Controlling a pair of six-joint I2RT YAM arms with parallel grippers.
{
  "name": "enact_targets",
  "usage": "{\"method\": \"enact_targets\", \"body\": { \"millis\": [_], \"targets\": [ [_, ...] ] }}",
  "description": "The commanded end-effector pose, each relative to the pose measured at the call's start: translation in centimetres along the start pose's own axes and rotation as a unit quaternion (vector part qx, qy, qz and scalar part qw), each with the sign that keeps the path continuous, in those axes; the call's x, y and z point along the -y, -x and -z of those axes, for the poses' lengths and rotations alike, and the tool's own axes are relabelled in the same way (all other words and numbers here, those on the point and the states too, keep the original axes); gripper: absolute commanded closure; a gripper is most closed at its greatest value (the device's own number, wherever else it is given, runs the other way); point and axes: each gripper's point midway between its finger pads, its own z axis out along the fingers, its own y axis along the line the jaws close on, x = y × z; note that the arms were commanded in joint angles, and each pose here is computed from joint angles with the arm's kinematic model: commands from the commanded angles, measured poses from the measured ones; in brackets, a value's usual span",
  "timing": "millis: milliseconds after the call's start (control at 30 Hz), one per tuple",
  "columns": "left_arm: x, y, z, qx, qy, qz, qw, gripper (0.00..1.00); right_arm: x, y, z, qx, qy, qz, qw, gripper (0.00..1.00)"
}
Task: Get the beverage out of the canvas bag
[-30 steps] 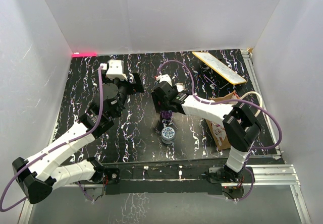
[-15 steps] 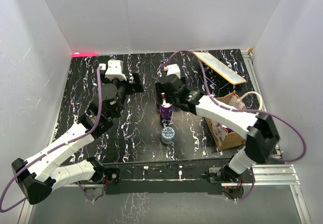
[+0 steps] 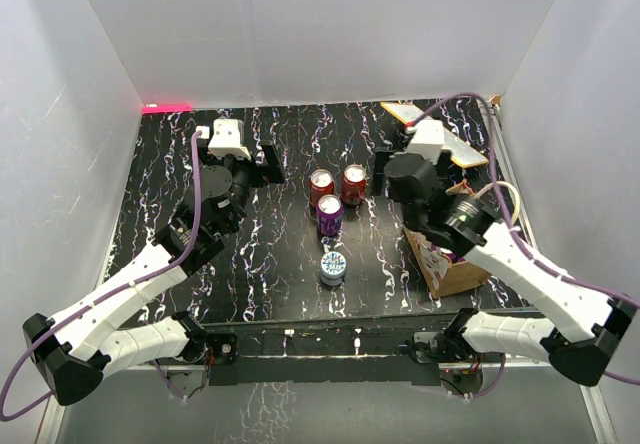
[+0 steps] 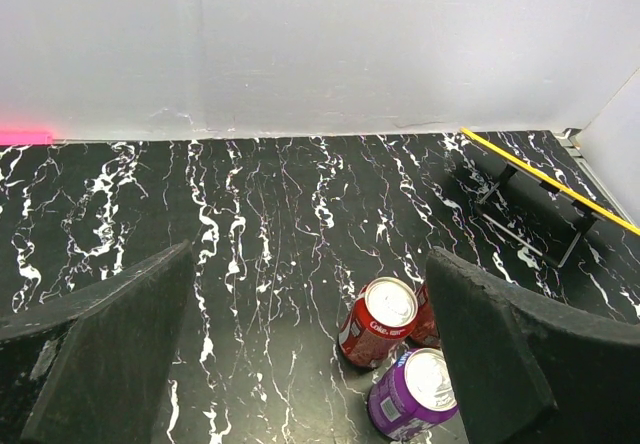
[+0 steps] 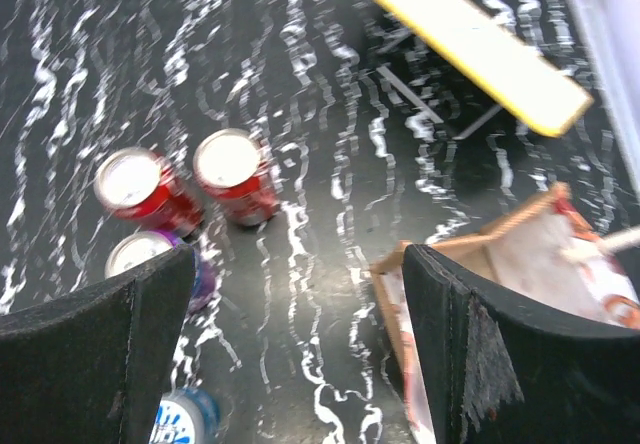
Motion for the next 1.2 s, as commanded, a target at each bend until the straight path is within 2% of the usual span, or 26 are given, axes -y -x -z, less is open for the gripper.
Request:
{"method": "enact_targets", "body": {
  "millis": [0, 200, 367, 633, 833, 933, 1167],
  "targets": [
    [0.2, 1.4, 0.3, 0.013, -0.005, 0.017, 1.0, 0.03, 7.3, 1.4, 1.4, 0.035, -0.125, -0.051, 0.99, 0.13],
    [0.4, 1.3, 0.3, 0.011, -0.009, 0.02, 1.0, 0.03, 13.2, -1.5, 1.1, -0.017, -0.16, -0.137, 0.977, 0.16],
    [0.5, 1.1, 0.3, 0.008, -0.011, 0.021, 1.0, 0.03, 16.3, -5.2, 1.7, -0.068, -0.225, -0.185, 0.954, 0.2],
    [0.3, 1.2, 0.3, 0.009, -0.007, 0.021, 1.0, 0.03, 16.4, -10.3, 1.6, -0.122, -0.252, -0.266, 0.923, 0.24],
    [0.4, 1.2, 0.3, 0.01, -0.008, 0.021, 1.0, 0.03, 16.5, -13.8, 1.7, -0.154, -0.283, -0.297, 0.899, 0.26],
    [0.4, 1.2, 0.3, 0.01, -0.008, 0.021, 1.0, 0.03, 16.6, -14.8, 1.7, -0.164, -0.292, -0.295, 0.895, 0.26],
    [0.4, 0.9, 0.2, 0.006, -0.006, 0.018, 1.0, 0.03, 15.4, -15.0, 0.1, -0.172, -0.245, -0.267, 0.916, 0.26]
  ]
}}
